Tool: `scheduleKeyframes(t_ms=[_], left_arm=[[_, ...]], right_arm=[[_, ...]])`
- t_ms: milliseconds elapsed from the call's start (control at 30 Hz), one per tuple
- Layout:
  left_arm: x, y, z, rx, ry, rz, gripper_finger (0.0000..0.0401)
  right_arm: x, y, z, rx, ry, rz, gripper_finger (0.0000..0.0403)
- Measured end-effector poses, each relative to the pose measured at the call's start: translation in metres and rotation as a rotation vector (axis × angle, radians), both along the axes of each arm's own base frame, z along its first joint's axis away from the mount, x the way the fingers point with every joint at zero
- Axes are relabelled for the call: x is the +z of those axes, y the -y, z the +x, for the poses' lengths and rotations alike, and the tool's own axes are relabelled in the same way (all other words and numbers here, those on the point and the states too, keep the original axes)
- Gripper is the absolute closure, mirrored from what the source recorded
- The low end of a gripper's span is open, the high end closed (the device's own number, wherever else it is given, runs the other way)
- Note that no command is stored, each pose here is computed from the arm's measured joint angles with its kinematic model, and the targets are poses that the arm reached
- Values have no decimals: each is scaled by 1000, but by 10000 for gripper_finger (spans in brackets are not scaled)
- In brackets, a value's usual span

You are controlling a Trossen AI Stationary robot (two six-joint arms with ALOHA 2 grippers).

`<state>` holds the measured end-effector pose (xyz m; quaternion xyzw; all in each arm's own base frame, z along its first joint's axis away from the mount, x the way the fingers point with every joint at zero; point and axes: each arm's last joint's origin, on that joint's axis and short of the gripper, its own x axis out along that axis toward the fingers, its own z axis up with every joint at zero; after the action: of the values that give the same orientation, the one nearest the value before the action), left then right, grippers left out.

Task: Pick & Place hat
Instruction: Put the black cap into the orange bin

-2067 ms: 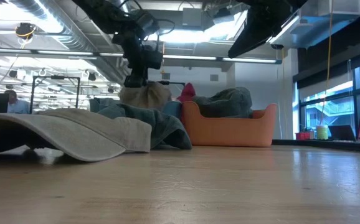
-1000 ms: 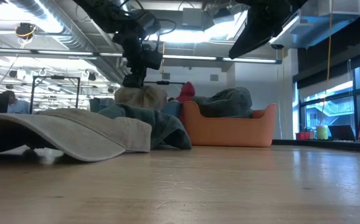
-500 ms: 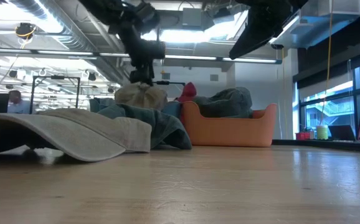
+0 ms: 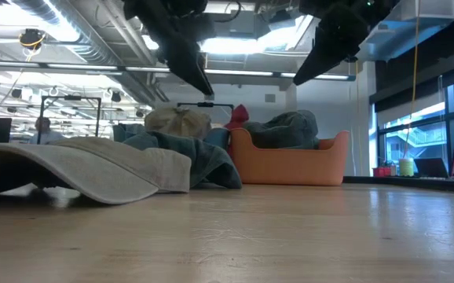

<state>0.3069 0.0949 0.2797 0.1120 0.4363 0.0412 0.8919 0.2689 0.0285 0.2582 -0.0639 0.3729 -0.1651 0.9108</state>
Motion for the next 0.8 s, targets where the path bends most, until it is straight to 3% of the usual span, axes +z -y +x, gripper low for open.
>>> scheduleKeyframes(t_ms=[267,567,800], left_arm=[[-26,27,-7,29,-140,-120,204],[-50,38,-11,13,-182,-130,202],[-63,38,-11,18,-135,-126,206]], right_arm=[[0,0,0,0,2,1,249],[1,0,1,0,12,3,249],[1,0,1,-1,12,4,249]])
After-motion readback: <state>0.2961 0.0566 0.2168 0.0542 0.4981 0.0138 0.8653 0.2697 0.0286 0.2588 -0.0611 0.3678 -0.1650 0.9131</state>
